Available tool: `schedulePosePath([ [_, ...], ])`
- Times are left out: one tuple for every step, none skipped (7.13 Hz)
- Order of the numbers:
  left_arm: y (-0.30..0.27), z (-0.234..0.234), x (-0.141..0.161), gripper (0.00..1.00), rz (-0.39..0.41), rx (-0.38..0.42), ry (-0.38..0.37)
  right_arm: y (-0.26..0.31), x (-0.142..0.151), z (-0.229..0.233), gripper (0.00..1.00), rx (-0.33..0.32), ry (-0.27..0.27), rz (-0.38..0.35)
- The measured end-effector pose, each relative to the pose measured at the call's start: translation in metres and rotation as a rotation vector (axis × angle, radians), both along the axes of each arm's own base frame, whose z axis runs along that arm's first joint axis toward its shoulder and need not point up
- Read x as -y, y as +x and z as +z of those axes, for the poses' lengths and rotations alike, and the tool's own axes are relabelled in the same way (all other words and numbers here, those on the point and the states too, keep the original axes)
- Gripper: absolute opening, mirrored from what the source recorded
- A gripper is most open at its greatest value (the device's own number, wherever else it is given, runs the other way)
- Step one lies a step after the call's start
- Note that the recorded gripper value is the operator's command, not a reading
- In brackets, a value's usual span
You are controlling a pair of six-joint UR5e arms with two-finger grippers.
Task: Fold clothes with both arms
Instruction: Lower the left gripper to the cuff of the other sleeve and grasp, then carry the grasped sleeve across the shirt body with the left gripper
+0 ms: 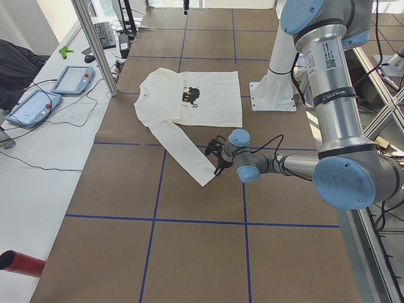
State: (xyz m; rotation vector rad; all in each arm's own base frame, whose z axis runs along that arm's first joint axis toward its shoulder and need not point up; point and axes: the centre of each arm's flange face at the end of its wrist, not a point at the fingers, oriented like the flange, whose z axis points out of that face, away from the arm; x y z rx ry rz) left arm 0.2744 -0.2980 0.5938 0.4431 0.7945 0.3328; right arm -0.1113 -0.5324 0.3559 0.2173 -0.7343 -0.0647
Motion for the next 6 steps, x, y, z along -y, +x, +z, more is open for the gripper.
schedulePosePath([
  [0.0, -0.003, 0.001, 0.0, 0.001, -0.004, 0.006, 0.0, 0.0, 0.0, 1.0, 0.0, 0.0, 0.0],
  [0.0, -0.008, 0.002, 0.0, 0.001, -0.013, 0.015, 0.0, 0.0, 0.0, 1.0, 0.0, 0.0, 0.0],
  [-0.001, -0.021, 0.006, 0.0, -0.007, -0.034, 0.028, 0.0, 0.0, 0.0, 1.0, 0.0, 0.0, 0.0],
  [-0.003, -0.041, 0.017, 0.0, -0.033, -0.069, 0.051, 0.0, 0.0, 0.001, 1.0, -0.001, -0.002, 0.0],
  [-0.002, -0.065, 0.04, 0.0, -0.076, -0.11, 0.081, 0.0, -0.001, 0.004, 1.0, -0.002, -0.007, 0.0],
  [0.004, -0.093, 0.071, 0.0, -0.117, -0.133, 0.107, 0.001, -0.003, 0.01, 1.0, -0.006, -0.018, 0.001],
])
